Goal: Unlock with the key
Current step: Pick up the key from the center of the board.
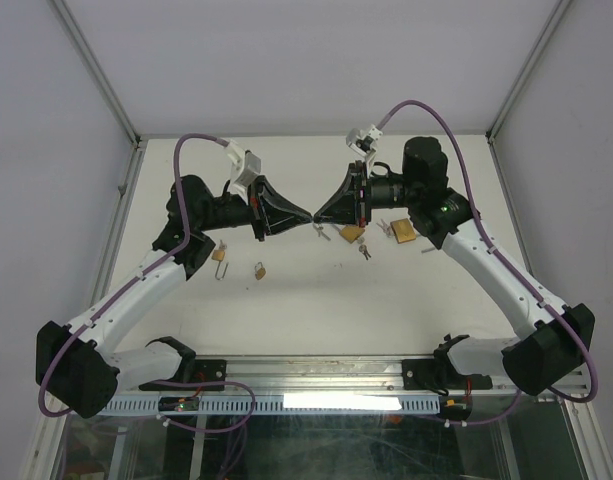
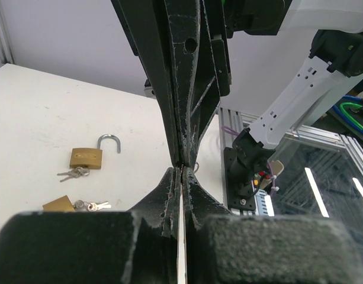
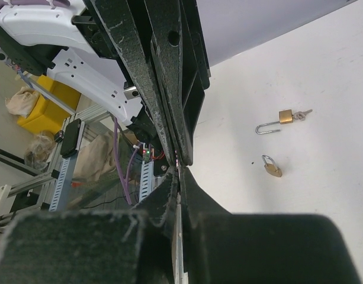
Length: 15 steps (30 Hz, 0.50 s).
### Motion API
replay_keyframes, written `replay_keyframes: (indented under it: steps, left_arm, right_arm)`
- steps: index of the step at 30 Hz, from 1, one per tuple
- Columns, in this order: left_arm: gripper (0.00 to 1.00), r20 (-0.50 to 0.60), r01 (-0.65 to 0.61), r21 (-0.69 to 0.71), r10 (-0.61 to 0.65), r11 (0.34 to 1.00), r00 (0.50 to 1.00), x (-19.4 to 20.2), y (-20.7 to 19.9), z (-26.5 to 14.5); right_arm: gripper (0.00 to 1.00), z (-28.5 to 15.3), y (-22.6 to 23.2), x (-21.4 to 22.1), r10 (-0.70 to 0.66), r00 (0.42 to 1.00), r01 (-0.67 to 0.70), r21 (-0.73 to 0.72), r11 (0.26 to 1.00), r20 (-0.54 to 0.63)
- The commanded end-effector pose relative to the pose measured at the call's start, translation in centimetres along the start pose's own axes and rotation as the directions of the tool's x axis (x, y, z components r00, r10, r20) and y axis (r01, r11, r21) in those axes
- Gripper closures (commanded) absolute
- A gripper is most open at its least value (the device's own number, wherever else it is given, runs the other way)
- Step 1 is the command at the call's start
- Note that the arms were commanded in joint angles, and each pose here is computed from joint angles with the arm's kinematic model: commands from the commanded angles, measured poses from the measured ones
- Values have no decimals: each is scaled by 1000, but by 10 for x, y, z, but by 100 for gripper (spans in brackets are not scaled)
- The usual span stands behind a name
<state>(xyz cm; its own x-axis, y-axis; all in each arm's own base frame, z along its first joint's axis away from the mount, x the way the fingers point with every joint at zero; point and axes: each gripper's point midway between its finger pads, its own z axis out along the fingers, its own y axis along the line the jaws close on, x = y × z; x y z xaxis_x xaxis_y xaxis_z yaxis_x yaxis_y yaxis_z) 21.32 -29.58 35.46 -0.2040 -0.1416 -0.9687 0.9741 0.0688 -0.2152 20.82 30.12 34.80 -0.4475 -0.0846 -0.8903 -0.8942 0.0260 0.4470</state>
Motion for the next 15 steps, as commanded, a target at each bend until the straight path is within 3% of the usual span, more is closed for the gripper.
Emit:
replay_keyframes:
  steps: [1,6,7,9,12,15]
  left_arm:
    - [100,42,-37,20,36,999,998,-14,-7,2]
    - [100,73,-25,-8,25,1000,997,-20,-4,2]
    - [100,82,-20,-19,21,1000,996,-22,-3,2]
    - [100,103,-18,-33,22,999,994,-26,-2,2]
    - [100,131,-10,-30,14,999,991,-30,-4,1]
    - [100,130,3,-16,-1,1000,991,-29,-5,2]
  right_arm:
    - [100,-7,18,-26,-101,994,101,2,995,38]
    - [96,-10,18,-29,-117,993,116,28,993,31]
    - [76,-10,17,-27,-109,994,109,31,994,27]
    - [58,-10,17,-26,-110,993,108,39,993,35]
    - [50,-10,15,-28,-114,990,110,59,992,78]
    - [50,-10,13,-31,-119,988,113,63,992,99]
